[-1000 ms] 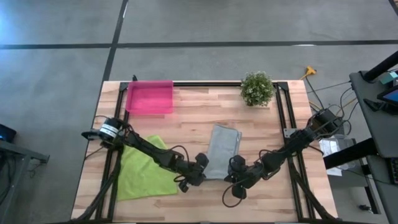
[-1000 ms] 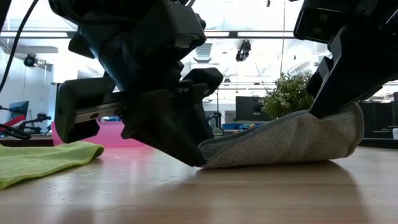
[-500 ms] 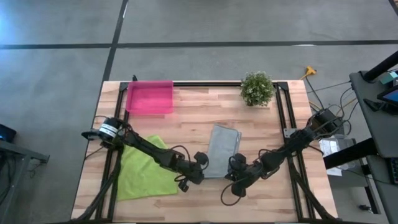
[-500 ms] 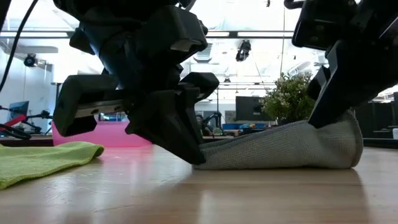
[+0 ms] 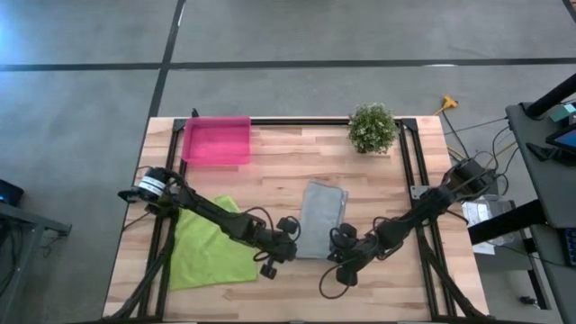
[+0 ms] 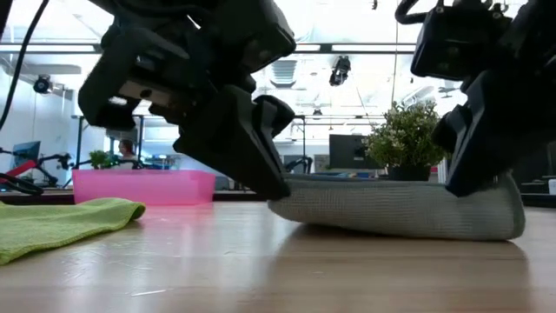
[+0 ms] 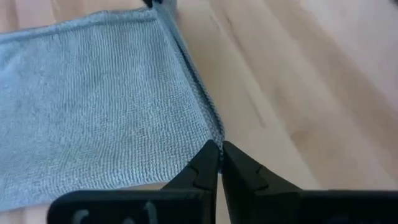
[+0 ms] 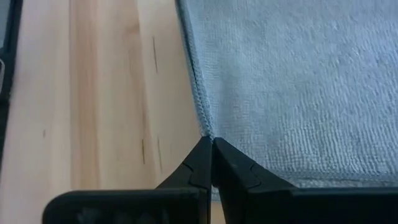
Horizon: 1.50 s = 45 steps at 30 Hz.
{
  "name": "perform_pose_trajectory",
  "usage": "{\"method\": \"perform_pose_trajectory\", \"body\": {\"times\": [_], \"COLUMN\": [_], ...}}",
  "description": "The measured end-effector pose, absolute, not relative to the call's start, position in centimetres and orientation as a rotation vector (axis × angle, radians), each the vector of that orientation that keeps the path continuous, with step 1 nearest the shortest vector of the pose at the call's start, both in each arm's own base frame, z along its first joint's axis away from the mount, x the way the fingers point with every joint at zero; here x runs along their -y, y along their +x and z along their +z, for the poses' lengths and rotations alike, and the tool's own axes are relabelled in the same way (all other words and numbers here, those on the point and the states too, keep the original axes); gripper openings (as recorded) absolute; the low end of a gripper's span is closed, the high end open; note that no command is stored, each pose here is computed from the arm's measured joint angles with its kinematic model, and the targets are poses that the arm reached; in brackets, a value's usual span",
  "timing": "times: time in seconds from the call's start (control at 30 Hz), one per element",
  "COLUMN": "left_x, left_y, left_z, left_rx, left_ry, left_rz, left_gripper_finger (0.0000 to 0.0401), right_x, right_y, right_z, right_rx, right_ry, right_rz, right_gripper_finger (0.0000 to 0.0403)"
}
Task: Roll microfiber towels into tight, uniform cylinder then place into a basket
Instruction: Roll the blue microfiber cloth
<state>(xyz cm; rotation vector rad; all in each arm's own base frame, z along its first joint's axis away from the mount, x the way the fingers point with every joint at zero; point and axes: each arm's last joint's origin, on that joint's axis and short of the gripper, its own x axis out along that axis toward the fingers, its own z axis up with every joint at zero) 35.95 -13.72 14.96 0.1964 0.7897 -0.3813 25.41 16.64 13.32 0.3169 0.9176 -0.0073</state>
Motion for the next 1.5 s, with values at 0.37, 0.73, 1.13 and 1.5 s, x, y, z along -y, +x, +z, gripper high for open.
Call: {"method": "perform_pose_trajectory", "body": {"times": [0.37, 0.73, 1.13, 1.5], "left_x": [13.5, 13.6, 12.4, 13.8], "left_y": [36.1, 36.4, 37.3, 36.4], "left_z": [13.2, 13.0, 13.2, 15.5], "left_rx": [-0.89, -0.899, -0.856, -0.834], "left_ry": [-0.036, -0.192, -0.316, -0.294], "left_rz": [-0.353, -0.282, -0.187, -0.426], "left_gripper_finger": [0.0001, 0.0001, 0.0, 0.0], "right_x": [-16.9, -16.8, -16.6, -16.7], "right_y": [25.5, 25.2, 25.1, 25.2], "right_z": [11.3, 11.0, 10.8, 10.9], "right_rx": [-0.97, -0.975, -0.968, -0.956], "right_ry": [0.292, 0.287, 0.274, 0.283], "right_rz": [-0.017, -0.02, -0.04, -0.043], "right_gripper_finger": [0.0009, 0.0009, 0.0009, 0.0009]}}
